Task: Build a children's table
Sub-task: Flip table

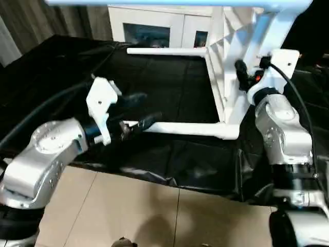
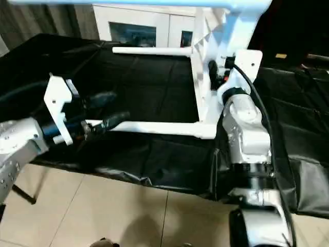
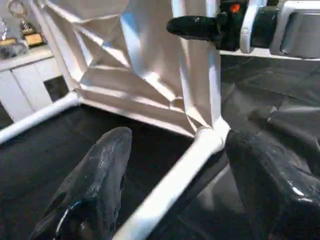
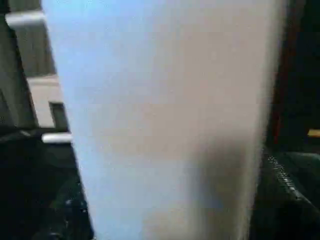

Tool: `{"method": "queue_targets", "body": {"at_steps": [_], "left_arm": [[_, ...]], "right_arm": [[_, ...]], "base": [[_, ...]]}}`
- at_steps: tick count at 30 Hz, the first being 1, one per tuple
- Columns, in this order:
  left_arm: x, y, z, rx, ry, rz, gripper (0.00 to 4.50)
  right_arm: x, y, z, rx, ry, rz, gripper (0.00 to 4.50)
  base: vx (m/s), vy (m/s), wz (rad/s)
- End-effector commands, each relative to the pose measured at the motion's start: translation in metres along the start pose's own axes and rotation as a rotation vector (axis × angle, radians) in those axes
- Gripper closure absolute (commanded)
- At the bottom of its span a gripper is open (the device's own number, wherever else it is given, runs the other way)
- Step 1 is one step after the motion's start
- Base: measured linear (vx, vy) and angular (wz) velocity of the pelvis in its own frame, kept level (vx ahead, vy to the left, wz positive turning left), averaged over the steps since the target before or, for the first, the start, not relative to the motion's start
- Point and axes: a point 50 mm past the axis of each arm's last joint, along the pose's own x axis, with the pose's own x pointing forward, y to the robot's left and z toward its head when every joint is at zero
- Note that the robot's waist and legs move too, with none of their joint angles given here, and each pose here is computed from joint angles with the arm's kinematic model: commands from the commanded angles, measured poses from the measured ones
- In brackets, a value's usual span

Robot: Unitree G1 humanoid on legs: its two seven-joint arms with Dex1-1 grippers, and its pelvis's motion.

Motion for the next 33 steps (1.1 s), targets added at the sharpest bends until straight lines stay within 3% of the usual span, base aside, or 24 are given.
{"method": "queue_targets", "body": {"at_steps": [1,2,8,12,13,14,16,20,26,33], "left_arm": [[0.003,0.000,0.004,0.035,0.016,-0.022,1.14],[0.006,-0.001,0.007,0.044,0.001,-0.026,1.14],[0.010,-0.001,0.008,0.072,0.004,-0.031,1.14],[0.014,0.006,0.007,0.148,0.026,0.042,1.14],[0.014,0.006,0.007,0.149,0.027,0.043,1.14],[0.015,0.012,0.014,0.204,0.009,0.094,1.14],[0.016,0.016,0.019,0.235,-0.010,0.124,1.14],[0.018,0.045,0.049,0.493,-0.075,0.338,1.14],[0.016,0.073,0.070,0.835,-0.034,0.527,1.14],[0.015,0.085,0.080,0.997,-0.031,0.608,1.14]], "right_arm": [[-0.011,0.004,-0.005,0.016,-0.026,0.017,1.07],[-0.019,0.005,-0.011,0.031,-0.041,0.027,1.02],[-0.034,0.003,-0.018,0.047,-0.101,0.060,0.49],[-0.054,0.004,-0.013,-0.013,-0.244,0.179,0.39],[-0.054,0.005,-0.013,-0.014,-0.245,0.181,0.39],[-0.066,0.012,-0.011,-0.077,-0.300,0.292,0.39],[-0.070,0.015,-0.012,-0.081,-0.308,0.336,0.39],[-0.078,0.033,-0.017,-0.064,-0.279,0.481,0.39],[-0.076,0.058,-0.028,-0.069,-0.190,0.630,0.39],[-0.075,0.065,-0.031,-0.058,-0.171,0.638,0.39]], "base": [[0.000,0.000,0.00],[0.000,0.000,0.00],[0.000,0.000,0.00],[0.000,0.000,0.00],[0.000,0.000,0.00],[0.000,0.000,0.00],[0.000,0.000,0.00],[0.000,0.000,0.00],[0.000,0.000,0.00],[0.000,0.000,0.00]]}}
